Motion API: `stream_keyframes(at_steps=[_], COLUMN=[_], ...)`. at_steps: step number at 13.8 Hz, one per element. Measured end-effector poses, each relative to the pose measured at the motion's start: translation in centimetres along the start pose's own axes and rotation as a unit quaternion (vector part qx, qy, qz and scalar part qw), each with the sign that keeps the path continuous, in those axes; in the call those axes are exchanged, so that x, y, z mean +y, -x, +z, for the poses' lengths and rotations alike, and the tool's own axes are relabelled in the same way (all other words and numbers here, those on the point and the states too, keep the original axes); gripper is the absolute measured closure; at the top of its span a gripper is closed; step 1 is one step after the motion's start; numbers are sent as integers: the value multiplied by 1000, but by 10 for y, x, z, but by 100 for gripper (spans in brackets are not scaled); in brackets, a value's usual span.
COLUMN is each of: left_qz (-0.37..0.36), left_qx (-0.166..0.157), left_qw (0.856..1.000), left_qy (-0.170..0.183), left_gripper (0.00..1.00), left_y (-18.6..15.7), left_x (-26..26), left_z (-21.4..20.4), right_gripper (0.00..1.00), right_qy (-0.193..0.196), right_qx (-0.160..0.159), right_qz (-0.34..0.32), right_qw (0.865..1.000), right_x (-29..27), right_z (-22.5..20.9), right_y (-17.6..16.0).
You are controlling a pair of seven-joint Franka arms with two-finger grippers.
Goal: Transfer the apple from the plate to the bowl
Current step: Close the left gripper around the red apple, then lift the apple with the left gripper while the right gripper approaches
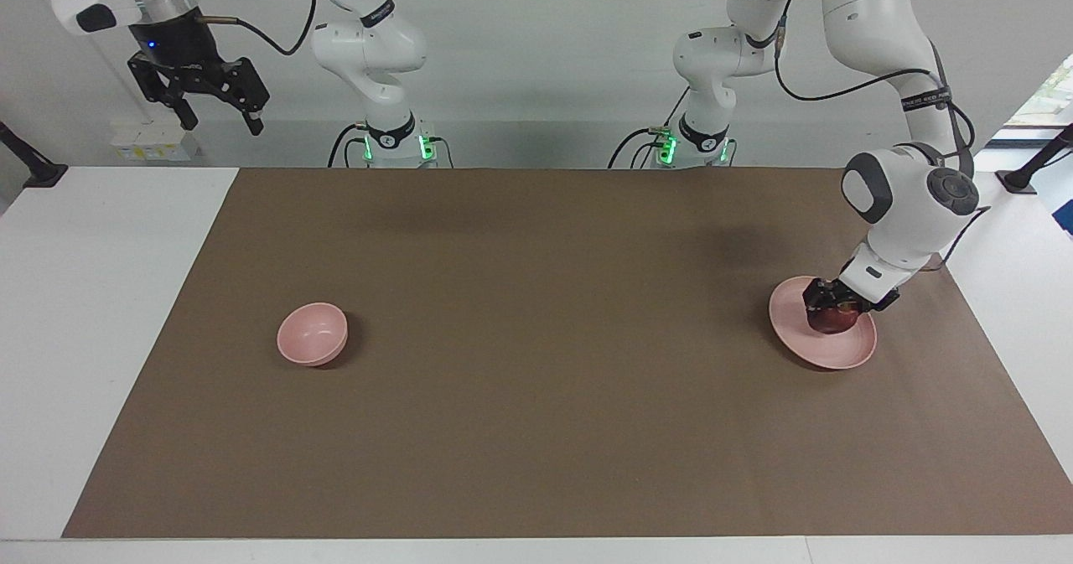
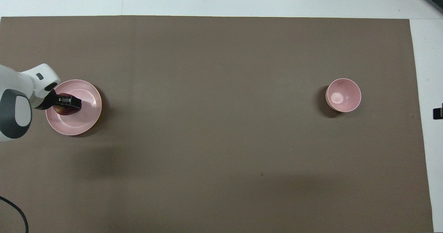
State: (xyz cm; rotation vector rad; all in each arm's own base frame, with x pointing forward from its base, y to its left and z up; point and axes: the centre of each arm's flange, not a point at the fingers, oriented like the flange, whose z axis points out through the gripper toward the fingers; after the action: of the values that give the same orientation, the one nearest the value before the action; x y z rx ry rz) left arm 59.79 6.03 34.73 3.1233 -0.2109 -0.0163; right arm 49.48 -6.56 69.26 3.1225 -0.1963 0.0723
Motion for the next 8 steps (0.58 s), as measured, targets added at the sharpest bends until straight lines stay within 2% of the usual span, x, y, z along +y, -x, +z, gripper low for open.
stream_keyframes(at_steps=[5,7,8], left_qz=[-28,-56,-60], left_qx=[-2,8,-2], left_qw=[1000,998,998], left_qy=[4,4,5], left_gripper=[22,22,22], left_y=[-7,-5,0], left_x=[22,48,67], left_z=[-50,-85,-106], right_gripper=[0,0,0], right_qy=[0,0,0], right_qx=[-11,-23,-33], right_qz=[-15,-17,-18], right_qw=[1000,1000,999], right_x=[-14,-17,-17], right_z=[-2,15,27], right_y=[9,7,6])
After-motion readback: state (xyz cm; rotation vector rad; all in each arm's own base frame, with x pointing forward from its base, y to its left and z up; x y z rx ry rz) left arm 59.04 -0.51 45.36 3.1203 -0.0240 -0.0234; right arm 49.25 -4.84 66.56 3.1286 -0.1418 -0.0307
